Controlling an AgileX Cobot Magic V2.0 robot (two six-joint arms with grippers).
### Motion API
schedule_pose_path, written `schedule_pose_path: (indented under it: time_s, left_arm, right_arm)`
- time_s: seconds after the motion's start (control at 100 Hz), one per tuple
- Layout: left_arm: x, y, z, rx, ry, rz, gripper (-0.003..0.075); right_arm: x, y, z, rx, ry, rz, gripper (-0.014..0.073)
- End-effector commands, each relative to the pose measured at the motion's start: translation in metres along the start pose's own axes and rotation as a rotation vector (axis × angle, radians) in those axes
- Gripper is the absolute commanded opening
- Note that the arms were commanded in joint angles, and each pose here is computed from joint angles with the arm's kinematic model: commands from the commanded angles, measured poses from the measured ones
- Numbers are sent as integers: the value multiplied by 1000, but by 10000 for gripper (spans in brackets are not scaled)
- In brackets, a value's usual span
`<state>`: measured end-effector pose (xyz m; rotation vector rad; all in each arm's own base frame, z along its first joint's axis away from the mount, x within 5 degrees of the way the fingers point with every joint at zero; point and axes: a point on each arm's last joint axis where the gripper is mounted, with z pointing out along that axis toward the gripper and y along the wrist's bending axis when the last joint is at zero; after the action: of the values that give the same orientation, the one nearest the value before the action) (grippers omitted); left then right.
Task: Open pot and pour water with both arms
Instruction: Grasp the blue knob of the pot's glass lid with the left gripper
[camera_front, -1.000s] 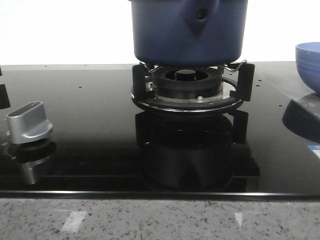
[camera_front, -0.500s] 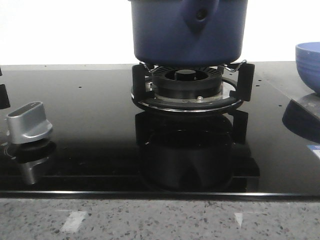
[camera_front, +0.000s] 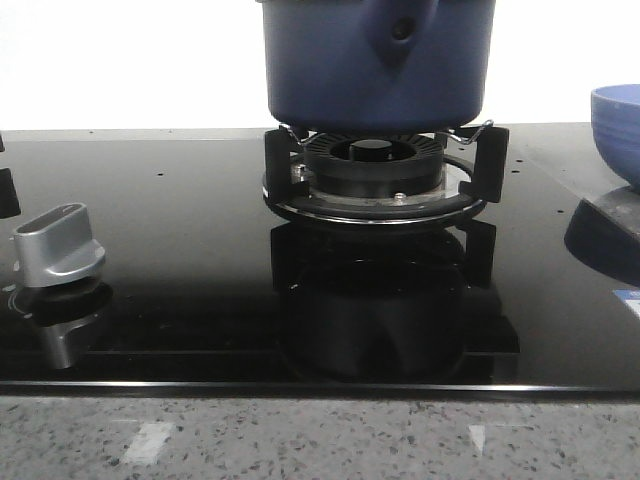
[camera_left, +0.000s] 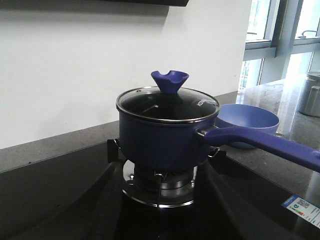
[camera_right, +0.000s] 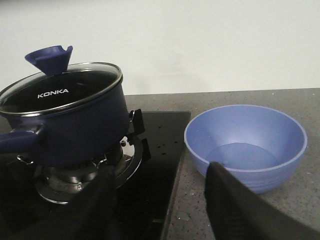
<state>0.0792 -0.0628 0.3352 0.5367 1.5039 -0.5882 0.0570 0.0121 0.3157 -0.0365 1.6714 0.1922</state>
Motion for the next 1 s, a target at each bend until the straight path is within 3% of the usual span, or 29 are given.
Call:
schedule_pose_path:
  time_s: [0.0, 0.2, 0.35, 0.71, 0.99]
  left_arm:
    - [-11, 2, 9, 21, -15, -58, 274]
    - [-11, 3, 29, 118, 52, -84, 340]
    - [-18, 6, 43, 156, 77, -88, 341]
    - [-52, 2, 70, 208, 5, 244, 340]
    - [-51, -6, 119, 232, 49, 136, 363]
  right_arm:
    - [-19, 0, -2, 5, -106, -6, 363]
    - [-18, 1, -1, 3, -95, -6, 363]
    - [-15, 1, -1, -2, -63, -6, 363]
    - [-14, 1, -1, -4, -53, -6, 363]
    - [-14, 1, -1, -4, -53, -6, 363]
